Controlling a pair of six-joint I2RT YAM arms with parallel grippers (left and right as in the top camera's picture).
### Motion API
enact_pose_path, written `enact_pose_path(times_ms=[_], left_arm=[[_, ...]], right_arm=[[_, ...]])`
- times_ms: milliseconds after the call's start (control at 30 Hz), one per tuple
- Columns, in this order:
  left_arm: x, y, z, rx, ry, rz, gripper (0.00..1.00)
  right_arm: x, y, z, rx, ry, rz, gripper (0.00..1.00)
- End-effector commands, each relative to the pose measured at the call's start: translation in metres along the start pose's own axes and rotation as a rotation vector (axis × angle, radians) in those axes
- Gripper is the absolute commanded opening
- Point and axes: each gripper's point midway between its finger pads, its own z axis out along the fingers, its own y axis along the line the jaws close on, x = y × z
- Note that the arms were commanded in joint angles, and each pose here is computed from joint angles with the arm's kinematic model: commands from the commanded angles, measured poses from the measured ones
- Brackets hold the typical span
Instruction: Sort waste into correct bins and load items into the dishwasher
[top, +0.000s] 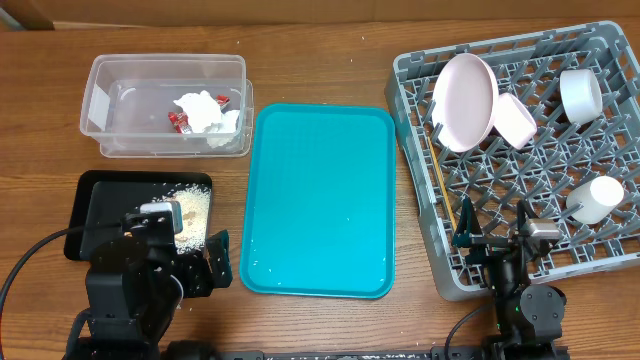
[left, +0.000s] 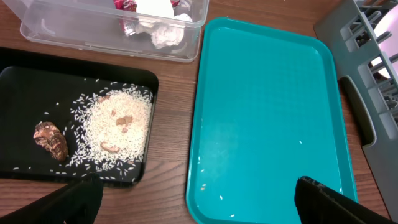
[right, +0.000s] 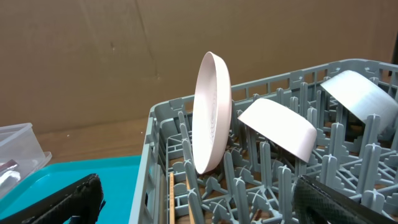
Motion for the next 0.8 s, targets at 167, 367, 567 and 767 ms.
enact_pose_path(times_ms=[167, 367, 567, 767], left_arm=[[0.002, -0.002, 0.001, 0.01, 0.004, -0.009, 1.0], [0.003, -0.001, 0.001, 0.01, 0.007, -0.01, 1.0], [0.017, 0.006, 0.007, -0.01, 0.003, -0.01, 1.0], [0.023, 0.009, 0.031, 0.018, -0.134, 0.0, 1.0]], right_arm=[[0.002, -0.002, 0.0, 0.01, -0.005, -0.005, 1.0], [0.002, -0.002, 0.0, 0.01, -0.005, -0.005, 1.0], [0.002, -0.002, 0.0, 0.01, -0.005, -0.005, 1.0], [0.002, -0.002, 0.0, 0.01, -0.005, -0.005, 1.0]])
